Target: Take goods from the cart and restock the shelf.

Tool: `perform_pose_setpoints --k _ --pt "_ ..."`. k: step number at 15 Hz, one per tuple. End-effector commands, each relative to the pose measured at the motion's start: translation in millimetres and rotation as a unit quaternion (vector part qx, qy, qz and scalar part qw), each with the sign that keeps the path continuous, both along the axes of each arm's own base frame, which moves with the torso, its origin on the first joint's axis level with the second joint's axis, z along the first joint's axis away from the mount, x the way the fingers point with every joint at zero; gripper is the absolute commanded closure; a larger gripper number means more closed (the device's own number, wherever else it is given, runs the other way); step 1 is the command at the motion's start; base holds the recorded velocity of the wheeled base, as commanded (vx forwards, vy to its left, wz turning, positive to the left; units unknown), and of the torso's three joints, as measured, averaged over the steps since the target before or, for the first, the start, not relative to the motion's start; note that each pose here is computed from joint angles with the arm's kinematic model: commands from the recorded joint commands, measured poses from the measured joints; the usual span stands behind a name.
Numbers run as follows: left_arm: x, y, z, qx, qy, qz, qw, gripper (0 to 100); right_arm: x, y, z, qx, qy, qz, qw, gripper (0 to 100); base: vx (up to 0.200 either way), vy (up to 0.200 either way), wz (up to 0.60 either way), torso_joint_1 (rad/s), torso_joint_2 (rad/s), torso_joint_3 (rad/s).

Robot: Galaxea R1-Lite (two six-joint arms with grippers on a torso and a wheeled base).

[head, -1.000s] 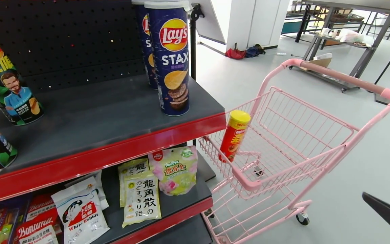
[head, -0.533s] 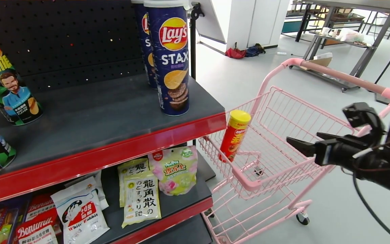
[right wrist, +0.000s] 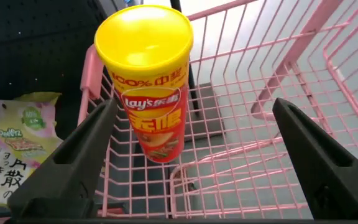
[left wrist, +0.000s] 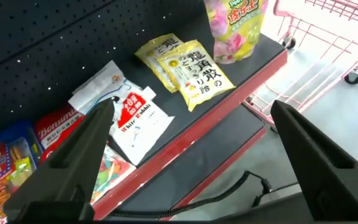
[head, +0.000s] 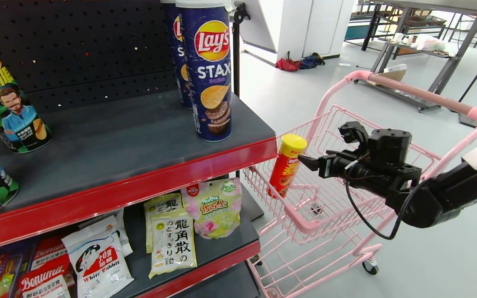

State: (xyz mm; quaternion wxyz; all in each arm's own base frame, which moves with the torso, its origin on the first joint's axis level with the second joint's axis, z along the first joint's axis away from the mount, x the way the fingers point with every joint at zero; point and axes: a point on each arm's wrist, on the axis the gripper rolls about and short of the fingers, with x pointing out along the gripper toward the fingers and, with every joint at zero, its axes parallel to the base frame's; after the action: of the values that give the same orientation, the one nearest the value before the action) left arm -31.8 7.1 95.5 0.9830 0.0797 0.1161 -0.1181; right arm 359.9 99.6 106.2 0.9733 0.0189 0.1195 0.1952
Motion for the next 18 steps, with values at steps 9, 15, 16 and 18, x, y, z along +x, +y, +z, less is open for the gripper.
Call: perform_pose_setpoints --k 9,15,16,18 --pt "0 0.4 0.2 0.002 -0.002 0.010 0.9999 0 38 23 -27 0.036 0.016 0.006 0.999 0 0.000 0.000 0.00 0.000 0.00 0.000" --pt "0 0.4 0.2 0.003 -0.001 0.011 0.9999 0 51 39 -32 0.056 0.011 0.015 0.998 0 0.000 0.000 0.00 0.000 0.00 0.000" --pt "0 0.3 0.7 0.003 -0.001 0.011 0.9999 0 55 42 -33 0.057 0.007 0.017 0.998 0 0.000 0.000 0.00 0.000 0.00 0.000" --pt "0 0.3 0.2 0.003 -0.001 0.012 0.9999 0 59 45 -34 0.059 0.004 0.020 0.998 0 0.000 0.000 0.00 0.000 0.00 0.000"
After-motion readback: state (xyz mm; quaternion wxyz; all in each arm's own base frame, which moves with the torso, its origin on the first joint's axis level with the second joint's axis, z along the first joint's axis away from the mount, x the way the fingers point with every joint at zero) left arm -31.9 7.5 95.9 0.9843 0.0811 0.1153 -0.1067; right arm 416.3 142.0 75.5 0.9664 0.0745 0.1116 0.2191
